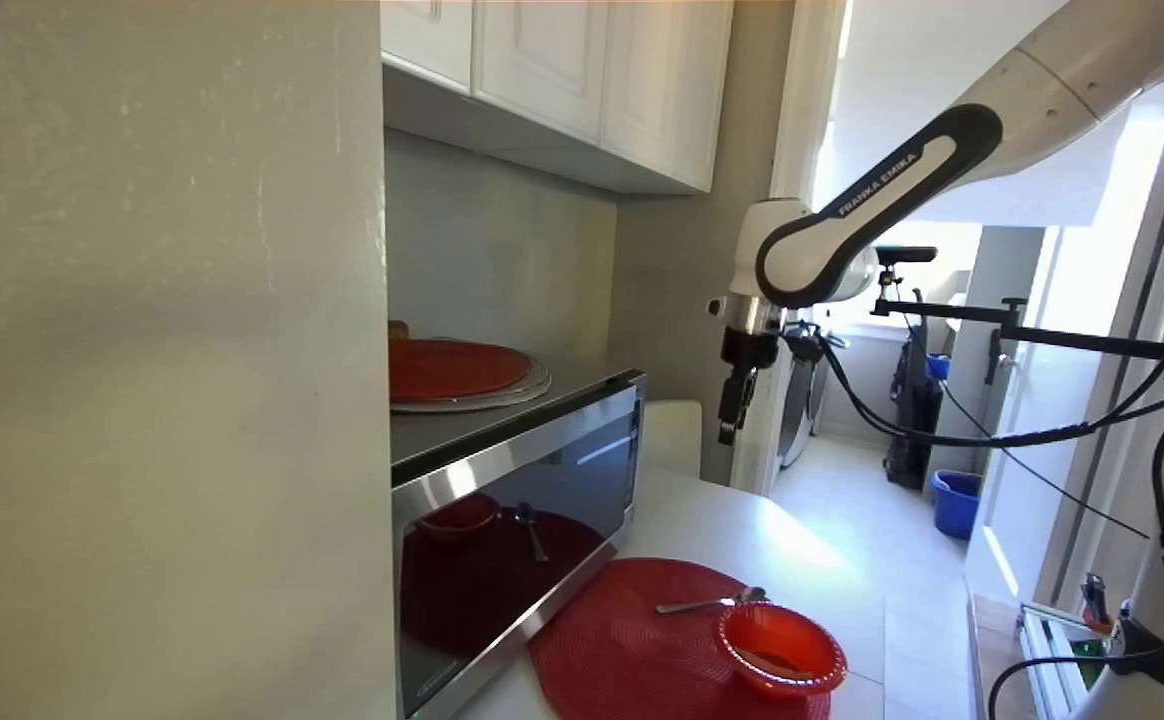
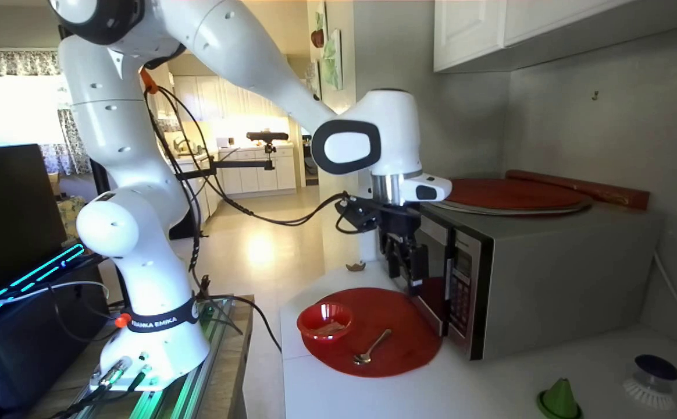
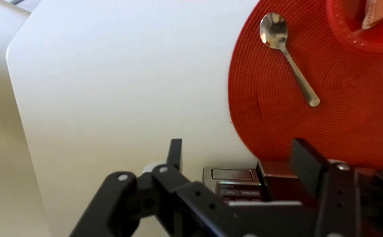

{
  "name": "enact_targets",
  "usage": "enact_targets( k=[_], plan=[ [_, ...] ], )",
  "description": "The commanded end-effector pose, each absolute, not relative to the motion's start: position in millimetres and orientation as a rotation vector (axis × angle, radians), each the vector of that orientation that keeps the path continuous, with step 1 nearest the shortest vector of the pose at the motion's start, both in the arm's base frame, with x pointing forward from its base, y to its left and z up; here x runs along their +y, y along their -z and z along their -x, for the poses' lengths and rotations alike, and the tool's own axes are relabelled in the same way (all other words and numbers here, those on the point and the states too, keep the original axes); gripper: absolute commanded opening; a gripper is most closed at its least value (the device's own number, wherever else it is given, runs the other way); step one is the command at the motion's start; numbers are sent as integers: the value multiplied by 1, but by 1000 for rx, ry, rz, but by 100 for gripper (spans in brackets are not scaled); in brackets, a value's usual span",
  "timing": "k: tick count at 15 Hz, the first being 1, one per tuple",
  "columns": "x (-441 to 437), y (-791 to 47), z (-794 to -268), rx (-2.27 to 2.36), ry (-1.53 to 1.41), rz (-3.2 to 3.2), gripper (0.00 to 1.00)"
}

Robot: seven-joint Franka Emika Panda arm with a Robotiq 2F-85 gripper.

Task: Press the button to open the microwave door

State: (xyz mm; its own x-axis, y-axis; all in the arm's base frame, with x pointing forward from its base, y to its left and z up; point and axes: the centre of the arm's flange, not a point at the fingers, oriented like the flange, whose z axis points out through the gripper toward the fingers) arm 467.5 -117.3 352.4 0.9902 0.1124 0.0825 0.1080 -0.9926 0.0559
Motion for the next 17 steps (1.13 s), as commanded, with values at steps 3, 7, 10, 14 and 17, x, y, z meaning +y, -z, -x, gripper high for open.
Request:
enact_targets(
  k=[3,7,10,14,17],
  plan=[
    [-96,-436,-479,14,-182,-3102,100],
    [-73,-461,-488,-92,-306,-3090,100],
    [-56,-469,-492,-181,-365,-3092,100],
    [-58,-463,-495,-144,-343,-3079,100],
    [-61,-462,-495,-149,-341,-3079,100]
  ],
)
